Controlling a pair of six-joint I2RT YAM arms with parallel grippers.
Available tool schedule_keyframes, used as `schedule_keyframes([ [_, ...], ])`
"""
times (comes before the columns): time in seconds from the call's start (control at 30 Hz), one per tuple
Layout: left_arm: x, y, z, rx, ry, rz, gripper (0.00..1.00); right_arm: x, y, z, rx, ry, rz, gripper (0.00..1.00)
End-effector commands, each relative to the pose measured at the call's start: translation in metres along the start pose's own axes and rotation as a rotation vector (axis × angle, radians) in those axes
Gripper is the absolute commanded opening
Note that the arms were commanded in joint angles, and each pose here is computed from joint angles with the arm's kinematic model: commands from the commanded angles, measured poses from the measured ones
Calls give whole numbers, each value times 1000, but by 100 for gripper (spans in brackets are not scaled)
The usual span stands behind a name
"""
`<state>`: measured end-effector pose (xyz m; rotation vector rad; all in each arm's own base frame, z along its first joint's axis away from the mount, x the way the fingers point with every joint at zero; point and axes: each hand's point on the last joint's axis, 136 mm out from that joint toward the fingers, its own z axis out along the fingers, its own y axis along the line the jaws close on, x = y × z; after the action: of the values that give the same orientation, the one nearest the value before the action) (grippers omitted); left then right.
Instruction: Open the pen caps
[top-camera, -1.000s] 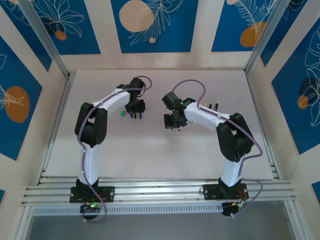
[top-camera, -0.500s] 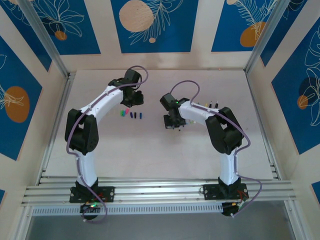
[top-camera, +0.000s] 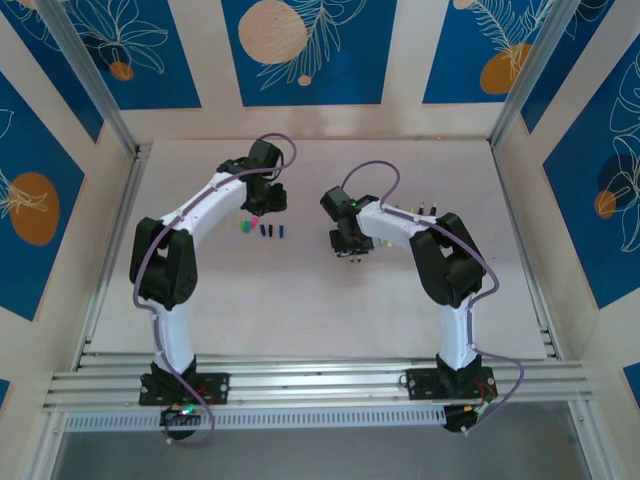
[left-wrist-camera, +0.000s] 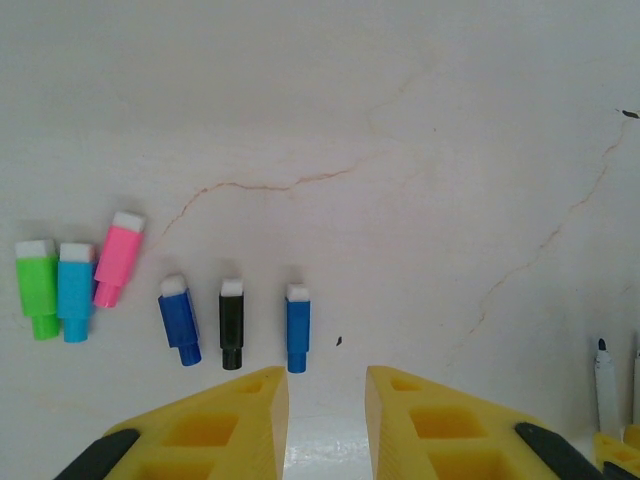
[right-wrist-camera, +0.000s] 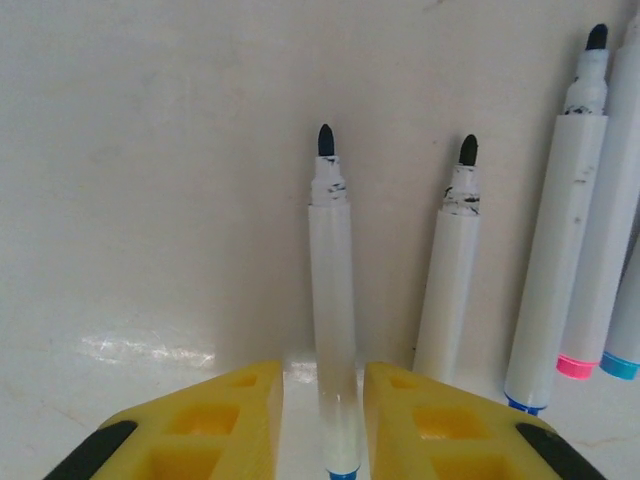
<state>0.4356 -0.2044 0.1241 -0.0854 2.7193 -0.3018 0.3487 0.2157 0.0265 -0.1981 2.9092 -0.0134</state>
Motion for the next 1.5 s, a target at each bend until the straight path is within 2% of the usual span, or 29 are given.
schedule_keyframes([
  [0.0, -2, -8, -9, 31, -15, -3, 27, -4, -5, -9, 25, -9, 15, 27],
  [0.13, -2, -8, -11, 35, -21, -8, 27, -7, -8, -22, 31, -35, 25, 28],
  [0.3, -10, -5, -28, 26, -83, -4, 28, -17, 1, -67, -67, -148, 24, 27],
  [0.43, -24, -1, -58, 23, -206, 21, 30, -24, 8, -112, -179, -278, 8, 27],
  [0.53, -34, 0, -84, 49, -326, 39, 37, -26, 8, -144, -247, -369, -18, 28],
  [0.57, -37, 1, -93, 61, -371, 42, 44, -26, 7, -154, -263, -397, -29, 34],
  [0.63, -43, -1, -111, 105, -461, 54, 49, -22, 9, -170, -310, -446, -60, 51],
  [0.73, -46, 1, -136, 134, -581, 68, 57, -15, 9, -185, -358, -507, -90, 83],
  [0.77, -46, 1, -140, 144, -607, 82, 64, -13, 6, -186, -357, -519, -88, 87],
  [0.8, -44, 0, -142, 152, -618, 100, 84, -11, 4, -186, -350, -524, -83, 92],
  [0.83, -43, 0, -143, 157, -629, 118, 100, -10, 2, -185, -342, -530, -79, 95],
  [0.9, -38, 1, -142, 165, -650, 144, 100, -7, -4, -182, -317, -546, -72, 100],
  [1.07, -14, 5, -140, 239, -745, 188, 100, -1, -14, -161, -255, -618, -84, 99],
  [1.17, 2, 21, -141, 228, -836, 189, 100, 3, -14, -154, -234, -655, -109, 99],
  [1.27, 16, 51, -150, 136, -958, 176, 100, 7, -16, -150, -199, -685, -140, 99],
  [1.33, 26, 64, -159, 75, -1015, 222, 100, 12, -18, -150, -180, -701, -164, 99],
  [1.47, 50, 121, -156, -225, -965, 226, 100, 25, -24, -141, -161, -713, -196, 99],
])
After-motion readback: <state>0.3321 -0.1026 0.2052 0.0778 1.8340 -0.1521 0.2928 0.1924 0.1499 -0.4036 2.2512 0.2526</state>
